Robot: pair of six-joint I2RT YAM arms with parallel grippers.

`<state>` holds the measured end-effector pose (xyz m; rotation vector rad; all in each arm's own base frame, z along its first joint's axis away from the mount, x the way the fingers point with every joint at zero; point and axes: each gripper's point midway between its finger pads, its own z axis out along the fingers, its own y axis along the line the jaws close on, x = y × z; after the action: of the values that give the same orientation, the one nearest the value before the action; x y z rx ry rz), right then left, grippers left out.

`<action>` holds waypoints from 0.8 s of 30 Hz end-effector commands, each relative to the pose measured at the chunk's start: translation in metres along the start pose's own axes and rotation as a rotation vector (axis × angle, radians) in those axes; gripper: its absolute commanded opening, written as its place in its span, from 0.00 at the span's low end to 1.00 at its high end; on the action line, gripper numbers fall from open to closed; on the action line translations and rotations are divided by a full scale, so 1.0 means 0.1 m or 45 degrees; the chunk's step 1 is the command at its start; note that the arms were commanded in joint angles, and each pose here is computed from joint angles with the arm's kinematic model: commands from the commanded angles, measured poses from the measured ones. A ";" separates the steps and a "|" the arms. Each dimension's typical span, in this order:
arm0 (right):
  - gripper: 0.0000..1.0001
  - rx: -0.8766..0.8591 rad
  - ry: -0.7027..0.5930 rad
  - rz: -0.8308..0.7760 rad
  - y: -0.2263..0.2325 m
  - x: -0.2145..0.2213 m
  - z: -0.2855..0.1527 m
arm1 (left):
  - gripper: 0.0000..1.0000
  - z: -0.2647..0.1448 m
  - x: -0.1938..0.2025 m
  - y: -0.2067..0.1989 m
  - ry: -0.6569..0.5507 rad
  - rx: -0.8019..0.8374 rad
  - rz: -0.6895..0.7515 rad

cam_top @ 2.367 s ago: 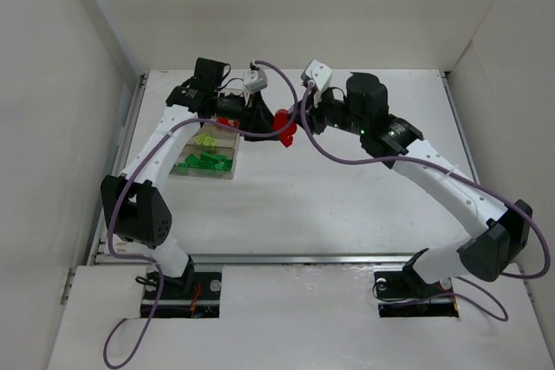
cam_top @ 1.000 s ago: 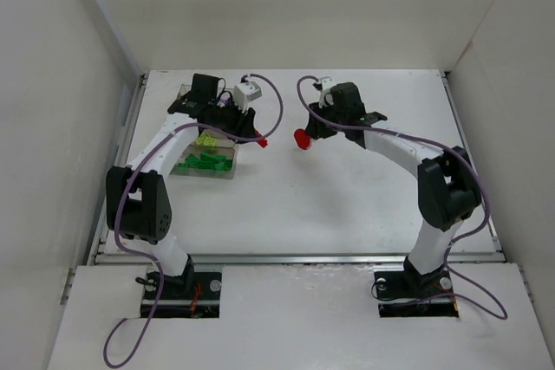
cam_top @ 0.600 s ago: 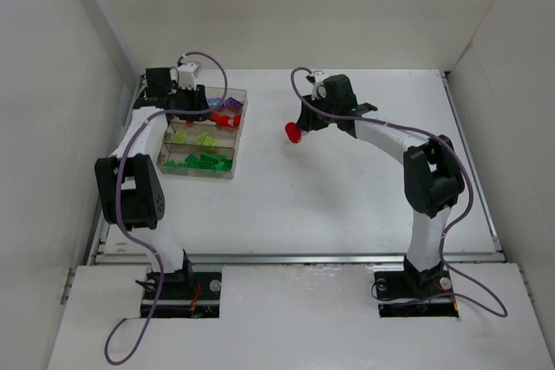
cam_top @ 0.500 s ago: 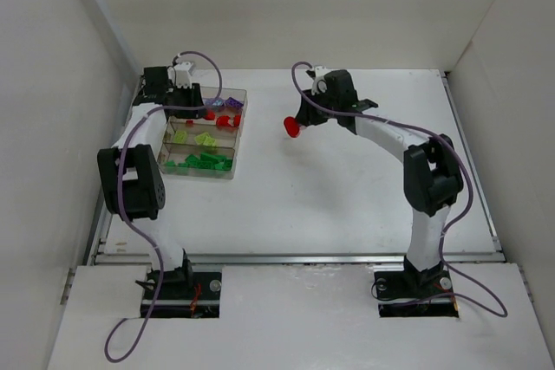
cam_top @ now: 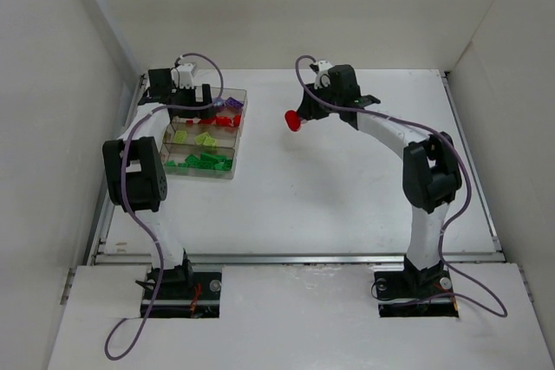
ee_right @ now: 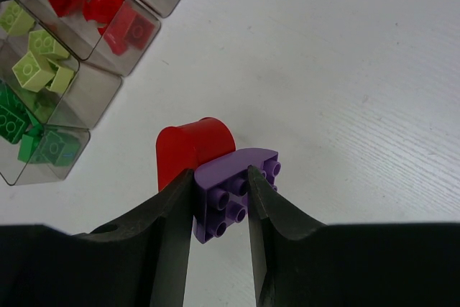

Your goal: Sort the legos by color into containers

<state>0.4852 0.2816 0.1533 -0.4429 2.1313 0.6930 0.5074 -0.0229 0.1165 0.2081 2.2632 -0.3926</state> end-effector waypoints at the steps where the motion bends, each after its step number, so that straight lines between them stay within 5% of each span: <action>1: 0.00 -0.028 -0.138 -0.036 0.18 -0.42 -0.27 | 1.00 -0.19 -0.41 -0.04 -0.143 0.012 0.108; 6: 0.00 -0.036 -0.193 -0.059 0.30 -0.59 -0.43 | 1.00 -0.48 -0.72 -0.41 -0.203 0.049 0.425; 11: 0.00 -0.017 -0.240 -0.070 0.36 -0.67 -0.67 | 1.00 -0.83 -0.78 -0.84 -0.213 0.027 1.065; 15: 0.00 -0.016 -0.284 -0.110 0.47 -0.72 -0.92 | 1.00 -0.96 -0.68 -1.05 -0.186 0.053 1.412; 20: 0.00 0.013 -0.355 -0.296 0.76 -0.72 -1.29 | 1.00 -1.03 -0.79 -1.86 -0.285 0.342 1.293; 24: 0.00 0.050 -0.470 -0.440 0.99 -0.82 -1.74 | 1.00 -1.42 -0.71 -2.87 -0.326 0.899 1.010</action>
<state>0.3906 0.2665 0.2969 -0.5678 1.8099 0.5790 0.4309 -0.1894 0.2841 1.2741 1.6080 -0.3028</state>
